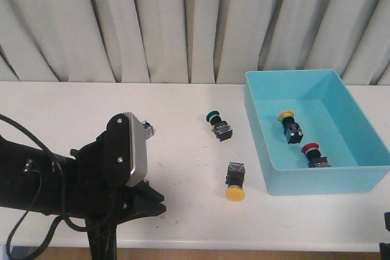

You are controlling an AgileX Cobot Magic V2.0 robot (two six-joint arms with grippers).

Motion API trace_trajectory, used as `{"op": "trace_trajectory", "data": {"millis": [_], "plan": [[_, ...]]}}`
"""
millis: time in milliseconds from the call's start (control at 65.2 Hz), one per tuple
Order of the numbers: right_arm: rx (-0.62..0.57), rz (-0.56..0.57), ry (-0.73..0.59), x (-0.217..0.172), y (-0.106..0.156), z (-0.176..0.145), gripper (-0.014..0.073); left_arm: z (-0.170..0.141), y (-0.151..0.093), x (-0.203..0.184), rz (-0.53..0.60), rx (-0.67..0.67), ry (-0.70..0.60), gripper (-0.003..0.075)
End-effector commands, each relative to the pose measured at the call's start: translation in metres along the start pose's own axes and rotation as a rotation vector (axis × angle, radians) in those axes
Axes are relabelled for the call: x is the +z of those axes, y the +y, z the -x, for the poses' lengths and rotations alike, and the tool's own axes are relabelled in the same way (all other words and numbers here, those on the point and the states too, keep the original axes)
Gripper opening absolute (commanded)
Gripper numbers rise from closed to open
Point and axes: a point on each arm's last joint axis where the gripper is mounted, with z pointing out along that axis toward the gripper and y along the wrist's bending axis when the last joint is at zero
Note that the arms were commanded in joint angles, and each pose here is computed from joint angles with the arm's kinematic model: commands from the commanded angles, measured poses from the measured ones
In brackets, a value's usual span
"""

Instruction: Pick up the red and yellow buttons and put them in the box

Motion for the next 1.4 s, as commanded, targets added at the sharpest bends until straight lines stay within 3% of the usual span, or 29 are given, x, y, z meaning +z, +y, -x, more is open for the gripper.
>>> {"op": "trace_trajectory", "data": {"millis": [0,61,936,1105,1212,1381], "plan": [[-0.008,-0.01,-0.072,-0.003,-0.001,0.011,0.0041,0.013,0.001,-0.008,0.027,-0.025,-0.069,-0.0008],[-0.008,-0.01,-0.072,-0.003,-0.001,0.011,-0.0015,0.013,0.001,-0.008,0.027,-0.025,-0.069,-0.0007],[-0.009,-0.009,-0.045,-0.003,-0.001,0.009,-0.0007,0.012,-0.003,-0.015,0.056,-0.012,-0.085,-0.0007],[-0.008,-0.008,-0.036,-0.003,-0.001,0.008,-0.0007,0.003,-0.01,-0.053,0.271,-0.026,-0.195,-0.0007],[-0.008,-0.008,-0.034,-0.003,-0.001,0.008,-0.0007,-0.016,-0.014,-0.087,0.516,-0.179,-0.335,-0.0007],[-0.008,-0.008,-0.033,-0.003,-0.001,0.008,-0.0007,-0.078,-0.04,-0.115,0.846,-0.425,-0.521,-0.0007]]}}
